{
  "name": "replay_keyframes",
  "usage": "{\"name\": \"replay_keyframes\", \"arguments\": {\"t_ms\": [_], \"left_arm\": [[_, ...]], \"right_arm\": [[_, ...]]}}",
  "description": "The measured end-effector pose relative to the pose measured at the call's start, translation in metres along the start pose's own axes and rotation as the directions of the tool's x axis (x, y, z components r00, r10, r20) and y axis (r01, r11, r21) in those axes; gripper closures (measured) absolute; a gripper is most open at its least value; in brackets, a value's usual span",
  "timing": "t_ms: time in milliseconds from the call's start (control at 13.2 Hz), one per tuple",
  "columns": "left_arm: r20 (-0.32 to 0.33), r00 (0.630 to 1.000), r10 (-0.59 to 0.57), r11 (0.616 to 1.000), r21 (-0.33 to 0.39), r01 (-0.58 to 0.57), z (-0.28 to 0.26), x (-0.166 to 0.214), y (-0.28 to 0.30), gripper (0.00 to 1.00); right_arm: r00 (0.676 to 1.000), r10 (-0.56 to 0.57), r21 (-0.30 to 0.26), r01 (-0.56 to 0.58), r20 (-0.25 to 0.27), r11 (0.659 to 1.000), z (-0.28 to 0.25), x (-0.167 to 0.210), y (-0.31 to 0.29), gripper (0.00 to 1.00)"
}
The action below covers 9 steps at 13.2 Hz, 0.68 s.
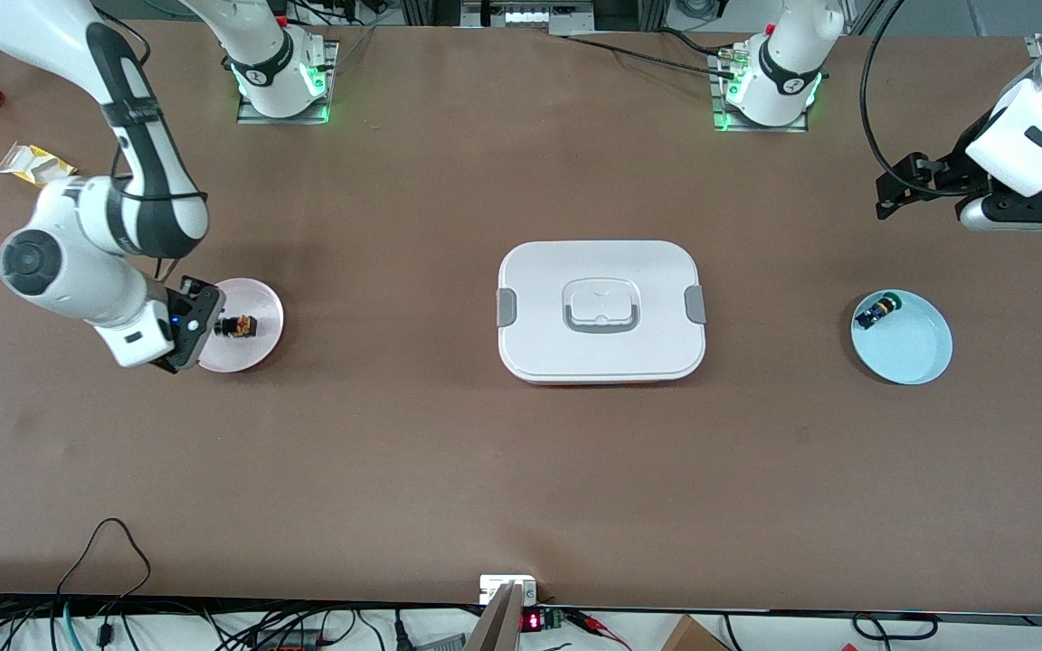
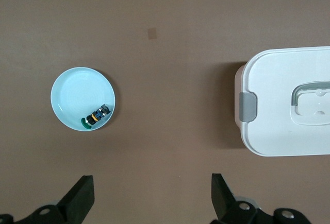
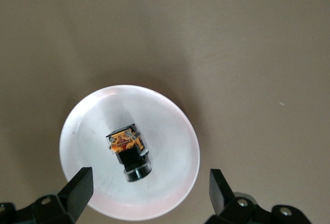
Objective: Transfer orange switch to right arm and place
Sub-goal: 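Open the right gripper and raise it off the switch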
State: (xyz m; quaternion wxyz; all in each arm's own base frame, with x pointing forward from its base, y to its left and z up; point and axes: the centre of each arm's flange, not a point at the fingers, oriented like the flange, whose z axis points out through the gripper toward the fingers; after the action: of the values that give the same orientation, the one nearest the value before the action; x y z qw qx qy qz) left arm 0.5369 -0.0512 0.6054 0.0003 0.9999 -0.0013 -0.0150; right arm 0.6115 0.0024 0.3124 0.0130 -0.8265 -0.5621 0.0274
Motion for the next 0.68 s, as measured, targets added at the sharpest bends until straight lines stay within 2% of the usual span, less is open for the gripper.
{"name": "replay_keyframes", "arguments": {"t_ms": [228,380,532,684], "left_arm": [[-0.009,1.000,0.001,1.000,-0.003,-0.001,0.000,0.013,0.000,0.00],[-0.010,1.000,0.001,1.000,-0.004,-0.001,0.001,0.019,-0.001,0.00],[-0.012,1.000,0.002,1.000,-0.004,-0.002,0.001,0.020,-0.001,0.00],[-0.014,1.000,0.003,1.000,-0.004,-0.003,0.000,0.020,-0.001,0.00]], "right_arm": [[0.987,0.163,0.007,-0.163,-0.003,0.987,-0.055,0.005,0.004,0.00],[0.954,0.299,0.040,-0.300,0.022,0.953,-0.077,0.011,-0.008,0.00],[0.876,0.475,0.088,-0.481,0.082,0.872,-0.088,0.016,-0.022,0.00],[0.805,0.571,0.145,-0.592,0.165,0.793,-0.097,0.018,-0.034,0.00]]}}
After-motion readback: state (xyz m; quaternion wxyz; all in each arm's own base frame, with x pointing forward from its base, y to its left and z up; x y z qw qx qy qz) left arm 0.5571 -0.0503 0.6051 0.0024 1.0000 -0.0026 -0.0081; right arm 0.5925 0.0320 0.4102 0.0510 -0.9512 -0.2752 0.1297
